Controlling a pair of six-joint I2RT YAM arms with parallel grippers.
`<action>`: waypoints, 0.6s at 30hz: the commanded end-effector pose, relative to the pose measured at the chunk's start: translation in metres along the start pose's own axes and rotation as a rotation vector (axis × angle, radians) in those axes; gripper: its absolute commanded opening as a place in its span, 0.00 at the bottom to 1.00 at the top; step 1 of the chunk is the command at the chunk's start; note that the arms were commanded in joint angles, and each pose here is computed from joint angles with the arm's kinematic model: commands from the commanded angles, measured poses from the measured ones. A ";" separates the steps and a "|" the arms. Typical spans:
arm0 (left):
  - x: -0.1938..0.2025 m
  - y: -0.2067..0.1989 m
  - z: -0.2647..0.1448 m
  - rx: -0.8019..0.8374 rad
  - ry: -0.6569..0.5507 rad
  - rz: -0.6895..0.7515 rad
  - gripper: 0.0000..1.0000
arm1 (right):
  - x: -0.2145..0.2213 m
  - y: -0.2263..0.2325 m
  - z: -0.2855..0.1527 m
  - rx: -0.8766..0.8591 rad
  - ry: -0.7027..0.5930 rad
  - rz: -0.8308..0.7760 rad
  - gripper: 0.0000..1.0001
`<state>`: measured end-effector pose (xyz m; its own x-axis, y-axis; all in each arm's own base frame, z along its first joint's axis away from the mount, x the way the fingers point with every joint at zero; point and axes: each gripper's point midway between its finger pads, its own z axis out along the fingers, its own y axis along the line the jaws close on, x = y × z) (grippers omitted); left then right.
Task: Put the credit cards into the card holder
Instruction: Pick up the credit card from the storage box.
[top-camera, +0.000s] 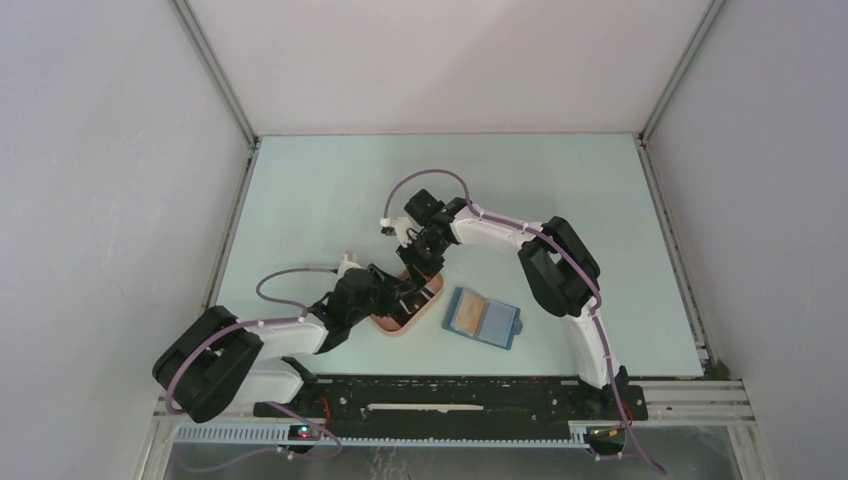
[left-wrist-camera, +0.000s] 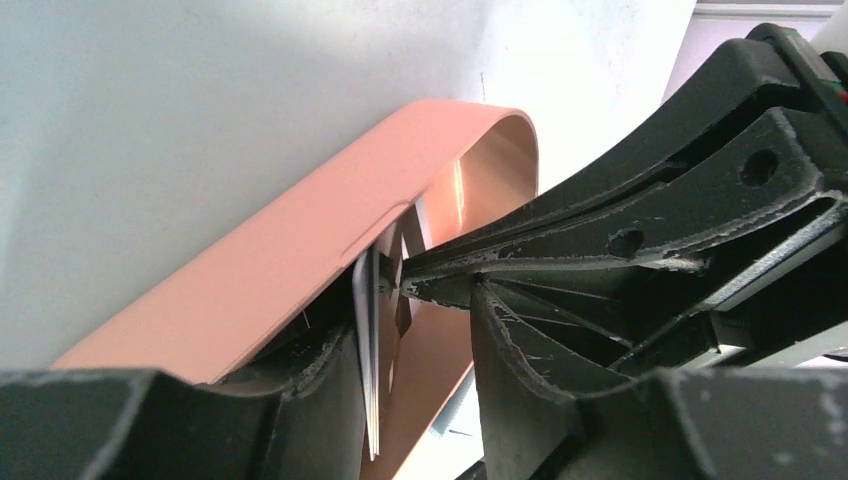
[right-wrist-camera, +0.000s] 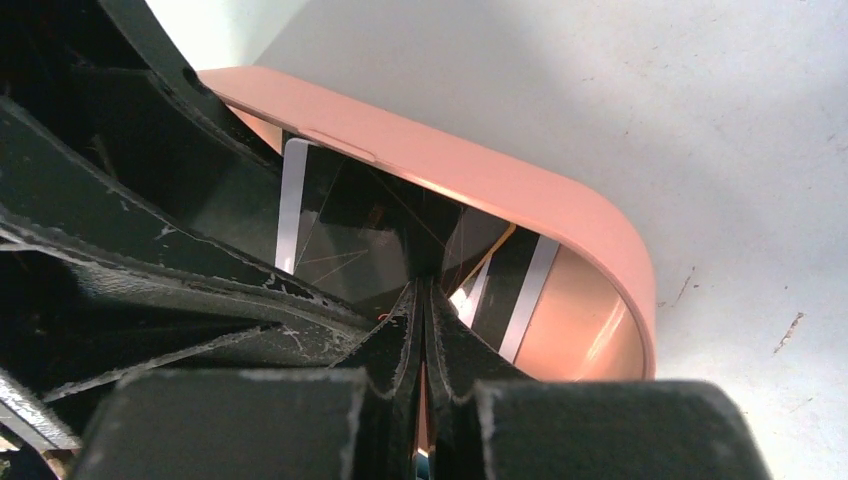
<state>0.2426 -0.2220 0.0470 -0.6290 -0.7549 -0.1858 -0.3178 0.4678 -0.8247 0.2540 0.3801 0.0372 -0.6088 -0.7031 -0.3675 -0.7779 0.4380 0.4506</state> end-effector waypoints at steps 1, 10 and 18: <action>0.003 0.008 0.001 -0.004 0.015 -0.012 0.45 | -0.022 0.015 -0.025 -0.020 -0.080 -0.032 0.06; 0.002 0.010 -0.004 0.004 0.011 -0.013 0.43 | -0.025 0.012 -0.033 -0.021 -0.099 -0.028 0.07; -0.001 0.014 -0.010 0.011 -0.003 -0.018 0.41 | -0.025 0.012 -0.033 -0.023 -0.099 -0.028 0.07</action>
<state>0.2343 -0.2188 0.0434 -0.6378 -0.7497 -0.1767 -0.3102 0.4600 -0.8320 0.2587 0.3778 0.0426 -0.6200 -0.6881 -0.3769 -0.7687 0.4365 0.4675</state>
